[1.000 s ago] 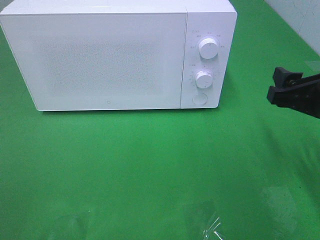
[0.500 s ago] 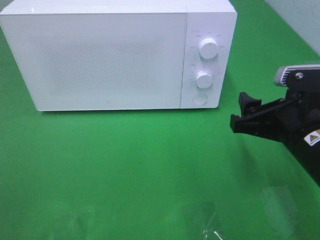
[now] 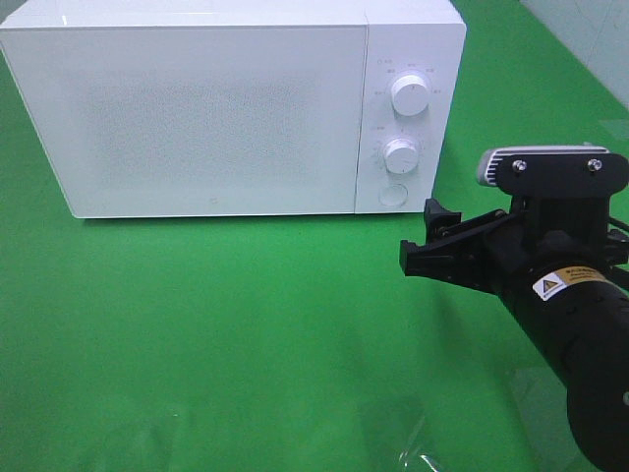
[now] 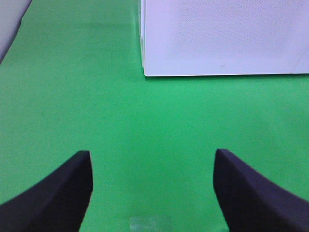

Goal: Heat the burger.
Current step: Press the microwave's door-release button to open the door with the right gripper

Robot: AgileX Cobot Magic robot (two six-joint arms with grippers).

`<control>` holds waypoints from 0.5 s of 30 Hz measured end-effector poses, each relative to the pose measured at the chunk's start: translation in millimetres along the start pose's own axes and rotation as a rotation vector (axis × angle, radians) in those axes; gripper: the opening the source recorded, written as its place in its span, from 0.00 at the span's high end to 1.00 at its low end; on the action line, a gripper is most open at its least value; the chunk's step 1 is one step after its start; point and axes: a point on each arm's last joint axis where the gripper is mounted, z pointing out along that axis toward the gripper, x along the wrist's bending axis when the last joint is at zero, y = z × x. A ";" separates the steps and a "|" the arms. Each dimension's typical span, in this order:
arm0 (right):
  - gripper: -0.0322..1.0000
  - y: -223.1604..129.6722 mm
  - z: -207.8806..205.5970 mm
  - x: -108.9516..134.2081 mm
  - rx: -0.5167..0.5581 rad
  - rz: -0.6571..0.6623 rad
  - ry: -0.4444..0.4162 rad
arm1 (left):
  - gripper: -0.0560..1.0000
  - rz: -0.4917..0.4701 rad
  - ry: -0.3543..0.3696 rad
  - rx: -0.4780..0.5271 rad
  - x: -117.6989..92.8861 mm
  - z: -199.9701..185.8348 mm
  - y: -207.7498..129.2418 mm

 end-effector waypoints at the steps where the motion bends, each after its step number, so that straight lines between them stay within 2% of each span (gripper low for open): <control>1: 0.27 0.3 0.4 0.6 0.001 0.024 0.001 | 0.33 0.000 0.000 0.000 0.0 0.0 0.0; 2: 0.27 0.3 0.4 0.6 0.001 0.024 0.001 | 0.33 0.000 0.000 0.000 0.0 0.0 0.0; 3: 0.28 0.1 1.1 2.1 0.013 0.105 0.006 | 0.33 0.000 0.000 0.000 0.0 0.0 0.0; 4: 0.28 0.1 1.1 2.1 0.013 0.105 0.006 | 0.33 0.000 0.000 0.000 0.0 0.0 0.0; 5: 0.30 -1.9 1.2 3.0 0.037 0.213 0.011 | 0.33 0.000 0.000 0.000 0.0 0.0 0.0; 6: 0.30 -1.9 1.2 3.0 0.037 0.213 0.011 | 0.33 0.000 0.000 0.000 0.0 0.0 0.0; 8: 0.36 -7.0 0.8 4.6 0.097 0.442 0.012 | 0.33 0.000 0.000 0.000 0.0 0.0 0.0; 11: 0.39 -8.1 0.7 5.0 0.111 0.504 0.009 | 0.33 0.000 0.000 0.000 0.0 0.0 0.0; 12: 0.43 -9.6 0.5 5.5 0.130 0.622 0.003 | 0.33 0.000 0.000 0.000 0.0 0.0 0.0; 13: 0.43 -9.6 0.5 5.5 0.130 0.622 0.003 | 0.33 0.000 0.000 0.000 0.0 0.0 0.0; 14: 0.50 -10.7 0.4 5.8 0.144 0.722 -0.005 | 0.33 0.000 0.000 0.000 0.0 0.0 0.0; 15: 0.50 -10.7 0.4 5.8 0.144 0.722 -0.005 | 0.33 0.000 0.000 0.000 0.0 0.0 0.0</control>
